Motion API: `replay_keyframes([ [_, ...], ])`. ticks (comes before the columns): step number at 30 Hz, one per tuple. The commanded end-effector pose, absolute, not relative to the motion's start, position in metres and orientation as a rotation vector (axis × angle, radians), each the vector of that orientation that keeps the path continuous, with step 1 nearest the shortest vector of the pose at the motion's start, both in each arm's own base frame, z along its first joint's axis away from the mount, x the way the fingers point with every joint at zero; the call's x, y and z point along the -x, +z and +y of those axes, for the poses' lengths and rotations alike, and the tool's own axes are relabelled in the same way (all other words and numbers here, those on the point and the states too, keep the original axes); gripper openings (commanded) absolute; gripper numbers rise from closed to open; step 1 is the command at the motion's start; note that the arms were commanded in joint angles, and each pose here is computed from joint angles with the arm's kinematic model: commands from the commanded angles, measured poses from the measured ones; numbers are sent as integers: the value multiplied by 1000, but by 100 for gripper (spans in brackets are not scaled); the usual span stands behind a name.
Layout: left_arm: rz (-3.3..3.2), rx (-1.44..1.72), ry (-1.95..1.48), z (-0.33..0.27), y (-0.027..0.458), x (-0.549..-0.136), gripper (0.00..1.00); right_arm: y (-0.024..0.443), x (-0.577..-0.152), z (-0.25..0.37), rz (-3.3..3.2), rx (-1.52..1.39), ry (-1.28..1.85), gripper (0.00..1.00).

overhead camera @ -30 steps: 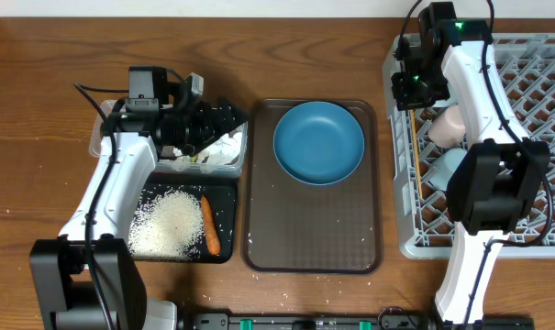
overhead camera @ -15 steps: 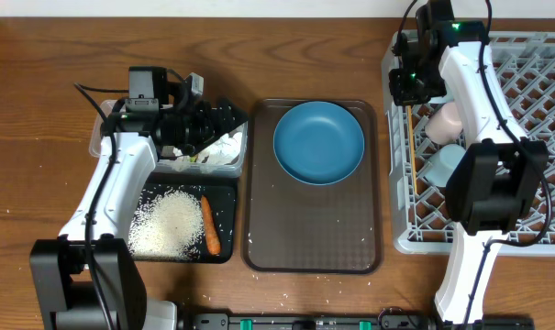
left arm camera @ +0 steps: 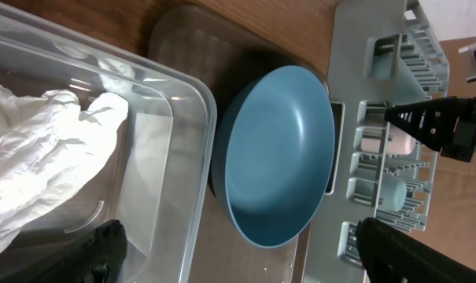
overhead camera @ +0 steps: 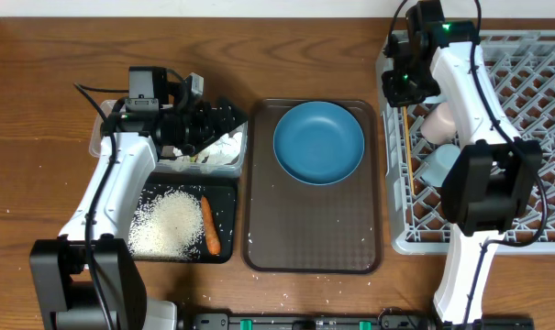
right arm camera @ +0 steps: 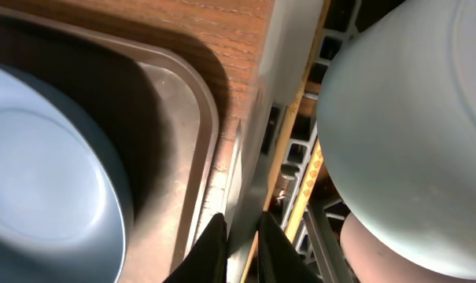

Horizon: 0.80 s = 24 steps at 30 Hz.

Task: Sort waste into correct bins and load items into the dishwasher rack

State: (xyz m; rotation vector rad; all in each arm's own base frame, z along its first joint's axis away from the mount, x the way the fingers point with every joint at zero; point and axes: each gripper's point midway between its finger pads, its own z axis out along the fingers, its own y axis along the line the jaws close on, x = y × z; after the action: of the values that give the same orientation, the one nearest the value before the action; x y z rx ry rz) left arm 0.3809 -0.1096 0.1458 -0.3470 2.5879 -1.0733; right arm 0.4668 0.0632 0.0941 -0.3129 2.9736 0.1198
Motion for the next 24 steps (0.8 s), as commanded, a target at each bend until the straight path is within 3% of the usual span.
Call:
replay_keyframes([
  [1,2574,325,-1061,-109,151,-379,95,102,-463,83,2940,441,126,13],
  [4,2574,324,-1062,-109,151,-379,95,101,-464,77,2944,436,74,22],
  [6,2574,324,-1061,-109,151,-379,95,101,-464,77,2942,447,72,36],
  [7,2574,324,-1061,-109,151,-379,95,102,-464,77,2940,447,70,48],
  [9,2574,324,-1061,-109,151,-379,95,104,-466,77,2935,444,71,56],
  [18,2574,324,-1061,-109,151,-379,95,156,-462,84,2909,416,82,60],
  [24,2574,324,-1061,-109,151,-379,95,178,-439,122,2926,486,239,60],
])
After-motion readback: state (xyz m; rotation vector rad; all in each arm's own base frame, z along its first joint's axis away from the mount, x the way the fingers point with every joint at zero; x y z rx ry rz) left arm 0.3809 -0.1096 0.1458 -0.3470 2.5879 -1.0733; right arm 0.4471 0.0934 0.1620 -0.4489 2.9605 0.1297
